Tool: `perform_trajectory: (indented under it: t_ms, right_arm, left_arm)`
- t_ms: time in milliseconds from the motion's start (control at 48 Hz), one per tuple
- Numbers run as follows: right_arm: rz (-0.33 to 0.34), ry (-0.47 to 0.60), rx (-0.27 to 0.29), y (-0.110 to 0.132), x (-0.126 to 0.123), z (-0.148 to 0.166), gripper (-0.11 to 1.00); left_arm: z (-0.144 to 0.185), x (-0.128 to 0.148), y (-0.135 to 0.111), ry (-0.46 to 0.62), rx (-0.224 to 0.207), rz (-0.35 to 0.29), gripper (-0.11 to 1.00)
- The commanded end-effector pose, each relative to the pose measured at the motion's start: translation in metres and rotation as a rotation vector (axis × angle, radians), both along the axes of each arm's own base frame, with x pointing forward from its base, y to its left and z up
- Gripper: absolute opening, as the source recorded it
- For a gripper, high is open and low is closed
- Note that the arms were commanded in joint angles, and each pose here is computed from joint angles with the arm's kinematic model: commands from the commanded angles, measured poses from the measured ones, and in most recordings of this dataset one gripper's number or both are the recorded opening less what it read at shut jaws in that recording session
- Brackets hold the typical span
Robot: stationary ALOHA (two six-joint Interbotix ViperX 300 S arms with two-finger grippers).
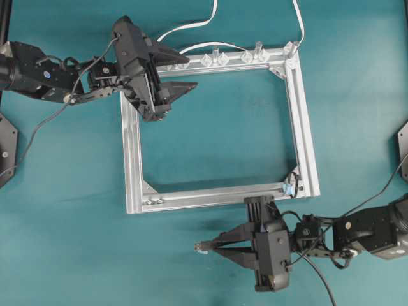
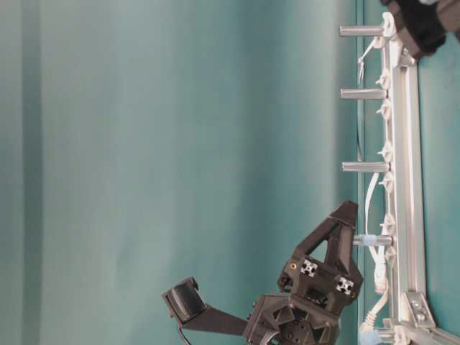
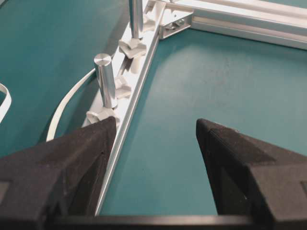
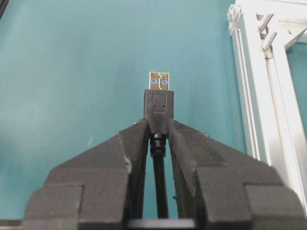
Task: Insert the wire through the string loop located on the right side.
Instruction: 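Lift the USB cable and carry it right, away from the frame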
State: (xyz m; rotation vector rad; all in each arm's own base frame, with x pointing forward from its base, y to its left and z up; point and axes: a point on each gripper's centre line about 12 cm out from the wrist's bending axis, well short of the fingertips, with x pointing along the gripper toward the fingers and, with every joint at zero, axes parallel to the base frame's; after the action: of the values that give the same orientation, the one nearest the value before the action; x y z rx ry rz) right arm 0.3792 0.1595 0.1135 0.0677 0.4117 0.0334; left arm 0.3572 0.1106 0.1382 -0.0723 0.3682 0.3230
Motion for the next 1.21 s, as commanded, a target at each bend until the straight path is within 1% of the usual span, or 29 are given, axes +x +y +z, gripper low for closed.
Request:
perform_trajectory:
  t_ms: [0,146,271,375,562,771,917,1062,1188]
  right_arm:
    - [0.0,-0.045,0.02,0.001,0.003,0.018,0.2]
    - [0.011,-0.039,0.026,0.001,-0.004,0.023,0.2]
    - [0.02,-0.039,0.027,-0.005,-0.022,0.03,0.2]
    - [0.032,-0.024,0.019,-0.011,-0.039,0.03,0.2]
    - [0.076,0.004,0.004,-0.013,-0.073,0.026,0.2]
    - [0.093,0.023,0.035,-0.012,-0.103,0.028,0.2]
    - [0.088,0.054,0.071,-0.01,-0.125,0.025,0.2]
    - [0.054,0.062,0.099,-0.01,-0.142,0.023,0.2]
    - [0.013,0.044,0.104,-0.014,-0.155,0.021,0.2]
  left_arm:
    - [0.014,0.002,-0.001,-0.039,0.013,-0.004,0.7]
    - [0.013,0.002,-0.001,-0.035,0.011,-0.006,0.7]
    - [0.013,0.002,-0.001,-0.032,0.01,-0.006,0.7]
    - [0.014,0.003,0.0,-0.038,0.011,-0.004,0.7]
    - [0.017,0.006,0.0,-0.046,0.012,-0.005,0.7]
    - [0.017,0.006,0.0,-0.049,0.013,-0.005,0.7]
    - [0.018,0.006,0.001,-0.05,0.011,-0.003,0.7]
    - [0.018,0.007,0.001,-0.053,0.012,-0.003,0.7]
    - [0.019,0.008,0.001,-0.054,0.012,-0.003,0.7]
